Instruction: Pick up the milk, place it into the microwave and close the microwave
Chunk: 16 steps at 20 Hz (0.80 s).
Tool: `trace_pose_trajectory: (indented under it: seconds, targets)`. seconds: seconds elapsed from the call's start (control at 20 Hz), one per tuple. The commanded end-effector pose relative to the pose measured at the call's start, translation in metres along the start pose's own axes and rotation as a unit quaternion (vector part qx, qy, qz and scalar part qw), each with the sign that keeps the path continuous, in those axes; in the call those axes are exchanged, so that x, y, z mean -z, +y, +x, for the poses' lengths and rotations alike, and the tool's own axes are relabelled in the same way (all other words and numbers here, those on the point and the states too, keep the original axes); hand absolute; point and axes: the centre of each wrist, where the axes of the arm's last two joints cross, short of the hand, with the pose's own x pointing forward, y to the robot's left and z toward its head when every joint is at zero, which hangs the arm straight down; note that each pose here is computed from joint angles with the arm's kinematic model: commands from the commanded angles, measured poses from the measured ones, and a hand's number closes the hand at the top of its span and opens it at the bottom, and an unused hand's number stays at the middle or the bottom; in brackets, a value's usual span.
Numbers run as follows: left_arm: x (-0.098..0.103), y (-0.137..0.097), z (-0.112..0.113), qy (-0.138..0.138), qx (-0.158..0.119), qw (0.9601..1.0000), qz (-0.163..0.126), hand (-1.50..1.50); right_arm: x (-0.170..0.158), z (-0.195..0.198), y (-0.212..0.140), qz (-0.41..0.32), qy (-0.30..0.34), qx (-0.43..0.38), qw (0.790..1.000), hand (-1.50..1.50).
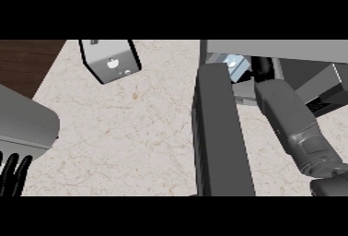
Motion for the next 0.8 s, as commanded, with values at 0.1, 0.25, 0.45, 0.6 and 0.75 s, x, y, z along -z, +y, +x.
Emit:
trace_pose_trajectory:
  seconds: [0.1, 0.25, 0.45, 0.6, 0.75]
  targets:
    - [0.011, -0.004, -0.005, -0.008, -0.001, 0.9998, -0.016, -1.50, 0.014, 0.011, 0.001, -0.046, 0.023, -0.032, 0.998, 1.50]
    - [0.012, -0.005, -0.005, -0.004, -0.002, 0.9999, -0.016, -1.50, 0.023, 0.017, -0.006, -0.096, 0.041, -0.036, 0.994, 1.50]
    - [0.016, -0.001, -0.006, 0.002, 0.021, 0.9995, -0.024, -1.50, 0.016, 0.010, -0.012, -0.152, 0.044, -0.076, 0.984, 1.50]
    - [0.018, -0.006, -0.007, 0.003, 0.025, 0.9993, -0.029, -1.50, 0.016, 0.008, -0.020, -0.141, 0.016, -0.174, 0.974, -1.50]
    - [0.022, -0.003, -0.004, -0.002, 0.034, 0.9988, -0.036, -1.50, 0.014, 0.007, -0.016, -0.149, 0.020, -0.204, 0.967, -1.50]
